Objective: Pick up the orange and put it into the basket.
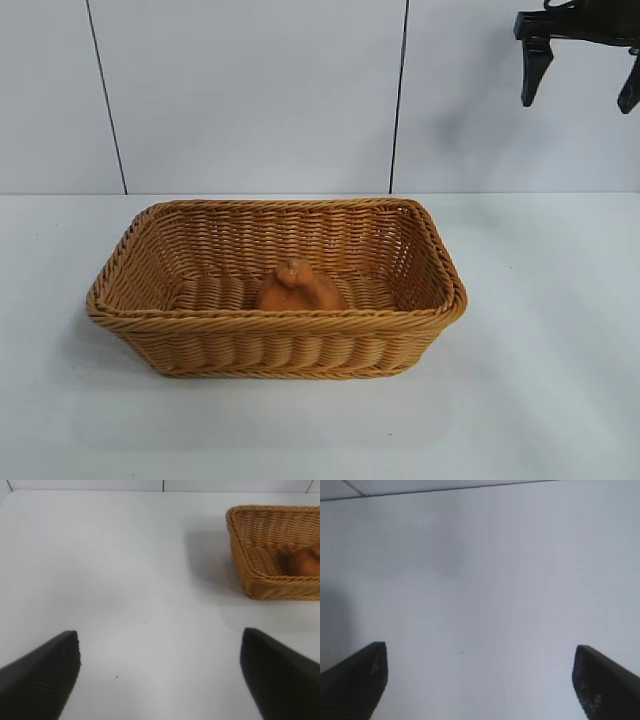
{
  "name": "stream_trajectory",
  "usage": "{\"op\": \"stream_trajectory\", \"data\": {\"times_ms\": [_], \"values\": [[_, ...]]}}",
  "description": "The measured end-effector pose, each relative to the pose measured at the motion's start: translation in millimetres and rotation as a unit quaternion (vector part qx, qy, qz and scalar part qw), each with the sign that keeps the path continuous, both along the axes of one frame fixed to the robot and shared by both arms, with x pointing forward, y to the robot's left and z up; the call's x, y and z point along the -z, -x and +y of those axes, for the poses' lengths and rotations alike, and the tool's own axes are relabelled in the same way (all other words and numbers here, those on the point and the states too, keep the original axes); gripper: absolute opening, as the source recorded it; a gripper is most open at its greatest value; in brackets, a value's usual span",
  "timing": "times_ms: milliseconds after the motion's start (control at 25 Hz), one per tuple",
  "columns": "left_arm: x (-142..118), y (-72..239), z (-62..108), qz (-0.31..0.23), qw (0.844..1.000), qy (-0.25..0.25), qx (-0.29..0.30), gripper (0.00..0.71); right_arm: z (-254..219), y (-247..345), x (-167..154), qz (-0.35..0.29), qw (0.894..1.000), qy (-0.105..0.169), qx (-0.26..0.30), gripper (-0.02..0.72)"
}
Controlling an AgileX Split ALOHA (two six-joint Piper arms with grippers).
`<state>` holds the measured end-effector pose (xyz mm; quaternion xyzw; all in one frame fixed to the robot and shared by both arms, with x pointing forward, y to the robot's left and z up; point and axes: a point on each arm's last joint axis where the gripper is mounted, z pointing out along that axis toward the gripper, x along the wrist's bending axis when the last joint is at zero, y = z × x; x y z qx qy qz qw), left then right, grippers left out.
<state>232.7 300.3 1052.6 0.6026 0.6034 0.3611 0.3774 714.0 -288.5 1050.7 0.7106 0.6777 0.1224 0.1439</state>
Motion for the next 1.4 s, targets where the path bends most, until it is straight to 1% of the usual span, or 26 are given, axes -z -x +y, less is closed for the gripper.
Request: {"op": "stream_trajectory", "data": {"times_ms": [200,360,640,720,840,920,960,1080,1200,1280,1400], "values": [[0.0,0.0,0.0,0.000,1.000,0.000,0.000,0.618,-4.4,23.5,13.7,0.049,0.999,0.012,-0.014,0.694],[0.0,0.0,0.1,0.000,1.000,0.000,0.000,0.618,-5.8,64.4,19.4,0.099,0.995,0.015,-0.015,0.694],[0.0,0.0,0.1,0.000,1.000,0.000,0.000,0.618,-8.5,175.0,18.9,0.168,0.986,0.016,-0.017,0.694],[0.0,0.0,0.1,0.000,1.000,0.000,0.000,0.618,-9.4,209.3,16.9,0.172,0.985,0.017,-0.019,0.694],[0.0,0.0,0.1,0.000,1.000,0.000,0.000,0.618,-10.7,261.1,24.9,0.186,0.982,0.017,-0.020,0.694],[0.0,0.0,0.1,0.000,1.000,0.000,0.000,0.618,-11.4,291.1,30.9,0.185,0.982,0.017,-0.020,0.694],[0.0,0.0,0.1,0.000,1.000,0.000,0.000,0.618,-11.7,305.4,34.5,0.176,0.984,0.017,-0.020,0.694],[0.0,0.0,0.1,0.000,1.000,0.000,0.000,0.618,-11.7,340.2,43.0,0.122,0.992,0.012,-0.021,0.694],[0.0,0.0,0.1,0.000,1.000,0.000,0.000,0.618,-10.2,366.0,42.1,0.043,0.999,-0.001,-0.020,0.694],[0.0,0.0,0.1,0.000,1.000,0.000,0.000,0.618,-9.2,379.2,30.7,-0.025,0.999,-0.009,-0.020,0.694],[0.0,0.0,0.1,0.000,1.000,0.000,0.000,0.618,-9.5,398.2,17.0,-0.108,0.994,-0.011,-0.020,0.694]]}}
